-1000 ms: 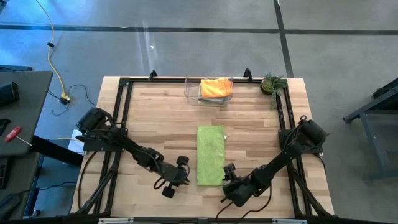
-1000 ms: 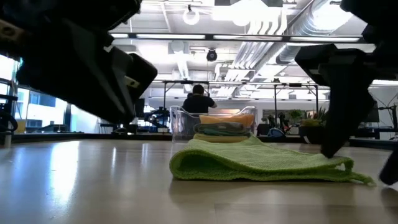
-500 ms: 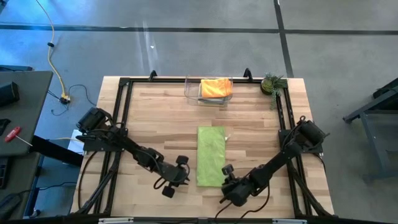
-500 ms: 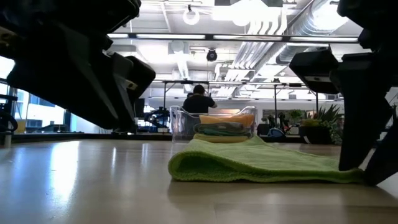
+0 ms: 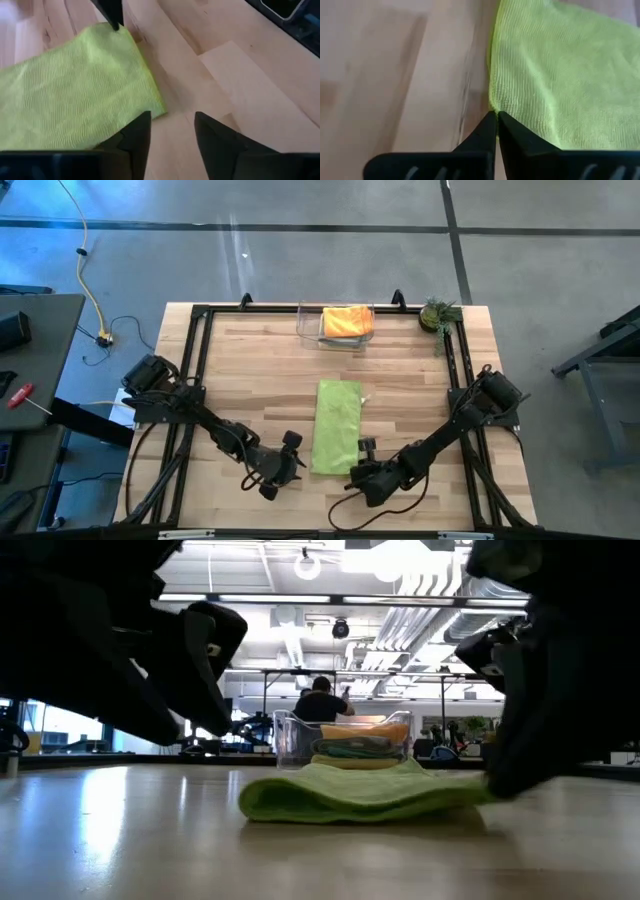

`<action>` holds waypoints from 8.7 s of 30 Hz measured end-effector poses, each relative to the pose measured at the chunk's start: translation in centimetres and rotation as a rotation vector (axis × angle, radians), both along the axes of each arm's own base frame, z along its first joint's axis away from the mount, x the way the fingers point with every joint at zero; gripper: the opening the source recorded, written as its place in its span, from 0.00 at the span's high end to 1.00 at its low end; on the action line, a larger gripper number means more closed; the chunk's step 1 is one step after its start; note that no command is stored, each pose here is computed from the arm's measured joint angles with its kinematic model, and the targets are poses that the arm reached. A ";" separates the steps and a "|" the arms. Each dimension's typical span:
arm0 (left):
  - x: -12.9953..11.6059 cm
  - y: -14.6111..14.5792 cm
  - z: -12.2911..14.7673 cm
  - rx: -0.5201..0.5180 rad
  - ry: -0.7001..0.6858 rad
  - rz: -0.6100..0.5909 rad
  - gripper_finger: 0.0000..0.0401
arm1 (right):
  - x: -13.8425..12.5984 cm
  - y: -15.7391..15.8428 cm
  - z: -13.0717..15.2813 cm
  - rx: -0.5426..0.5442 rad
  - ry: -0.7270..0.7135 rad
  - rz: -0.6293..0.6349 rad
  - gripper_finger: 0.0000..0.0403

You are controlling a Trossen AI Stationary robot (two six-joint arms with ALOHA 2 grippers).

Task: Fold microfiber towels
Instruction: Fold the green towel on the table

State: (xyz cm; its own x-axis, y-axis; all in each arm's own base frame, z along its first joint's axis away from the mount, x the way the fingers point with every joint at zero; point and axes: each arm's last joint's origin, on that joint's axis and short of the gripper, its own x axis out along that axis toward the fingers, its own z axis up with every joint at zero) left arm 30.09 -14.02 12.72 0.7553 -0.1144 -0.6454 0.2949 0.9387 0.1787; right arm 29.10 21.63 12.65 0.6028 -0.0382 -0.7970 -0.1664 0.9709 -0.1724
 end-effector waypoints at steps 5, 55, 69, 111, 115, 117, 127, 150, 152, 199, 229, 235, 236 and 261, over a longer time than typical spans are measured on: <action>-0.3 -0.5 0.0 0.072 -0.016 -0.015 0.56 | 0.7 -0.2 1.2 0.094 -0.078 -0.082 1.00; -0.7 -3.1 -4.0 0.323 -0.164 0.221 0.52 | 3.2 -0.7 7.7 0.202 -0.371 -0.358 1.00; -0.6 -4.0 -3.8 0.231 -0.259 0.407 0.52 | 3.2 -0.7 7.8 0.189 -0.389 -0.374 1.00; -1.0 -6.2 -2.8 0.099 -0.298 0.514 0.46 | 3.1 -0.8 7.7 0.173 -0.391 -0.386 1.00; -0.9 -6.3 -2.6 0.127 -0.299 0.504 0.49 | 3.1 -0.8 7.7 0.169 -0.391 -0.382 1.00; -1.0 -6.2 -2.8 0.145 -0.284 0.499 0.51 | 3.1 -0.8 7.7 0.167 -0.390 -0.380 1.00; -0.6 -6.5 -4.2 0.221 -0.220 0.423 0.53 | 3.1 -0.8 7.7 0.159 -0.390 -0.374 1.00; -0.7 -7.1 -3.7 0.356 -0.245 0.425 0.98 | 2.8 -0.3 7.7 0.172 -0.381 -0.355 1.00; -0.8 -7.0 -3.2 0.360 -0.238 0.423 0.97 | 2.6 0.0 7.7 0.180 -0.369 -0.342 1.00; 4.5 12.3 3.4 -0.027 -0.032 0.737 1.00 | 2.1 -9.9 5.9 -0.092 0.006 -0.721 1.00; 3.1 13.9 2.3 -0.015 0.171 0.731 0.67 | 1.8 -13.3 5.7 -0.145 0.093 -0.886 1.00; 2.3 12.8 0.7 -0.128 0.175 0.628 0.74 | 2.0 -14.2 5.7 -0.155 0.111 -0.889 0.97; 2.2 12.6 0.5 -0.150 0.165 0.610 0.75 | 2.0 -14.3 5.7 -0.160 0.116 -0.883 0.94; 3.9 11.8 0.7 -0.219 -0.046 0.418 0.99 | -3.2 -20.7 2.0 0.345 -0.299 -0.559 0.98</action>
State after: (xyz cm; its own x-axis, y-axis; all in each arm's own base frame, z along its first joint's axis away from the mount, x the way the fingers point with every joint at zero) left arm 33.98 -2.26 13.41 0.7930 0.0759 -0.6045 -0.1196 0.9923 -0.0322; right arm 25.91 0.95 14.63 0.7611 -0.1806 -0.6230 0.3774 0.9044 0.1989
